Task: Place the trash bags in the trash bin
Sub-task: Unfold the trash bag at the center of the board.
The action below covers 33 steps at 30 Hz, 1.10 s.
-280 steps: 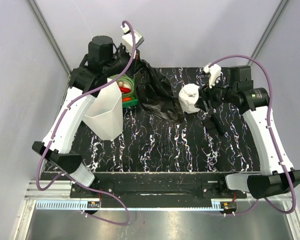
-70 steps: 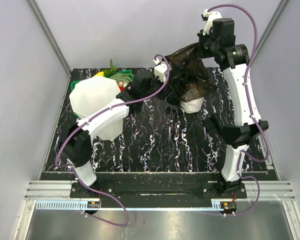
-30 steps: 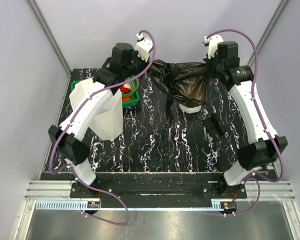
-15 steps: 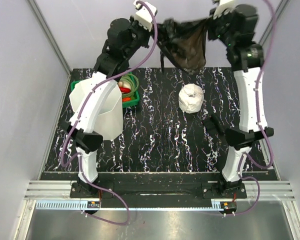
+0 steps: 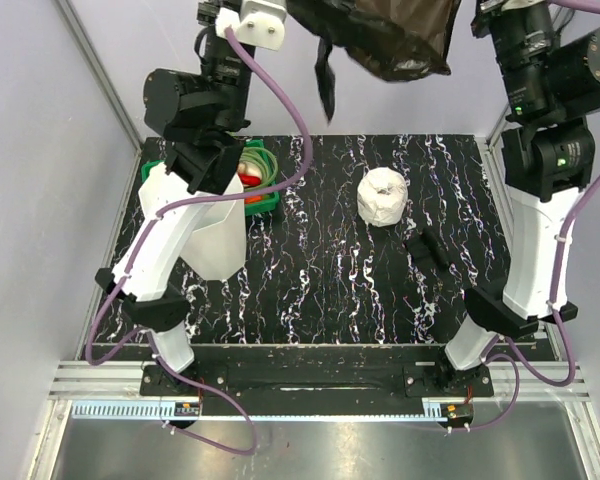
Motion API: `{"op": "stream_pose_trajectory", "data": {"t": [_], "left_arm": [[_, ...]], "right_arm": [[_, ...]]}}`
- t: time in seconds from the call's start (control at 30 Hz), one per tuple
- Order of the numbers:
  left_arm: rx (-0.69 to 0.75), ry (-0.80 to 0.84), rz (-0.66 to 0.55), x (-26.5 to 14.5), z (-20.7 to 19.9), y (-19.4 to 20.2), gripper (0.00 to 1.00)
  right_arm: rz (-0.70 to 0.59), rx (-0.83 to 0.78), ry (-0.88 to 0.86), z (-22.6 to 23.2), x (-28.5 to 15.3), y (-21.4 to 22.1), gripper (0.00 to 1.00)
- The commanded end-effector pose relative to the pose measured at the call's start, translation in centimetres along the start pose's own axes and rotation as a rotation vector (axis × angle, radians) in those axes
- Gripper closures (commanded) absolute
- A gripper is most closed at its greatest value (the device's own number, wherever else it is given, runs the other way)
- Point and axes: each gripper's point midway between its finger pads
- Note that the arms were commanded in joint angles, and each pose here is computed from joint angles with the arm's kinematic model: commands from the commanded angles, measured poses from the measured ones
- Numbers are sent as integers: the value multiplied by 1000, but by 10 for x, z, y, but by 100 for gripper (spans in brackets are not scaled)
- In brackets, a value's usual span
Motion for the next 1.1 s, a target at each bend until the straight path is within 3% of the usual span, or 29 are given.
{"op": "stream_pose_trajectory", "data": {"t": [0.0, 0.07, 0.13, 0.2, 0.27, 0.3, 0.4, 0.53, 0.83, 1.07], "left_arm": [[81, -100, -135, -1, 13, -25, 100], [79, -145, -80, -16, 7, -11, 100], [171, -121, 9, -42, -27, 25, 100], [338, 51, 81, -96, -94, 88, 100], [417, 124, 138, -129, -124, 114, 100], [420, 173, 229, -141, -136, 137, 100], [343, 247, 481, -164, -150, 185, 100], [173, 396, 729, -199, -175, 220, 100], [-149, 644, 1194, -319, -217, 255, 100], [-388, 699, 1631, -398, -214, 276, 100]], "right_arm": [[17, -69, -27, 15, 11, 22, 100], [100, -25, -96, 29, -2, 36, 100], [222, 52, -227, 64, -24, 67, 100], [320, 96, -337, 99, -48, 103, 100], [412, 90, -398, 121, -72, 138, 100], [475, 74, -414, 130, -85, 160, 100], [628, 33, -452, 144, -119, 203, 100], [808, 57, -499, 166, -169, 247, 100], [1245, 249, -603, 216, -281, 303, 100], [1537, 368, -793, 258, -354, 328, 100]]}}
Point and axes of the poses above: each gripper's point midway between its finger pads, its own x axis out along the fingers, its own z axis along the line the jaws close on, y = z × x, and after that the axes turned 8 degrees about -x, right-handed
